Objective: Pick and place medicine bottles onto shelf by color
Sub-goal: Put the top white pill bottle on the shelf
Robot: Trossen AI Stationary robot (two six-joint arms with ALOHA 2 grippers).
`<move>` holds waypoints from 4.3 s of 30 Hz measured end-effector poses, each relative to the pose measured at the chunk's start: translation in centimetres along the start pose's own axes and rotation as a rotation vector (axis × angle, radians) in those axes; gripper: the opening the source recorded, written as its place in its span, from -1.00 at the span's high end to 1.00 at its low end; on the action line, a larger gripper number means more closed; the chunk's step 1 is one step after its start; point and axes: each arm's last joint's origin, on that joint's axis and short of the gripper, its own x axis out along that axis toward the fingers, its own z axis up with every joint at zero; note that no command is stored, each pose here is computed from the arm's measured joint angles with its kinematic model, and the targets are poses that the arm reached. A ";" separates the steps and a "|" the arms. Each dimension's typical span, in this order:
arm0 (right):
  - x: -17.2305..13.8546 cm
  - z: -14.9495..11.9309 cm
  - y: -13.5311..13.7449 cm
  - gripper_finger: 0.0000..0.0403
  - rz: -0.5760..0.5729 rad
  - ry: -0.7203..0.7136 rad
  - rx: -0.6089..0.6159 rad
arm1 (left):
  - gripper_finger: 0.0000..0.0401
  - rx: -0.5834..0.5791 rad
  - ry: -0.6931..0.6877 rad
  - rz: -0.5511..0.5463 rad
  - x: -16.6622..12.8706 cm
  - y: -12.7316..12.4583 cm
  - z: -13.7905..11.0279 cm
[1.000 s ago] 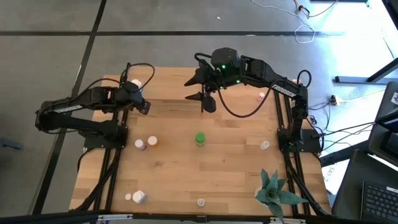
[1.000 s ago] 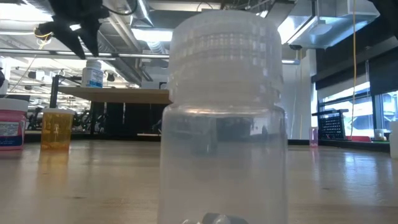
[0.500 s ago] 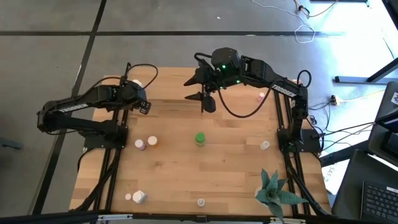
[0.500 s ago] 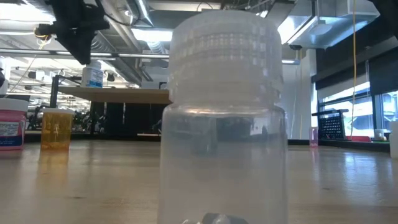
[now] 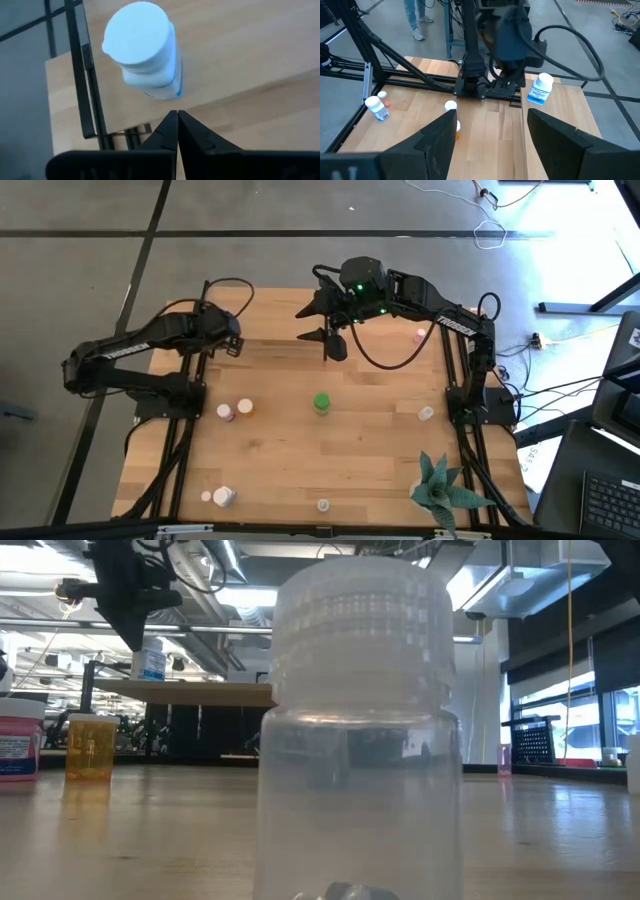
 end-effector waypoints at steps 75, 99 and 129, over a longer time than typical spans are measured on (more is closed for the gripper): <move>0.0 -0.4 -0.2 -0.22 -0.072 0.047 0.015 | 1.00 0.273 0.030 0.098 4.7 -1.3 2.9; 0.0 -0.4 -0.2 -0.22 -0.073 0.046 0.032 | 1.00 0.233 0.025 0.188 6.2 1.3 4.7; 0.0 -0.4 -0.2 -0.22 -0.074 0.047 0.027 | 1.00 0.239 0.041 0.158 6.6 1.9 5.0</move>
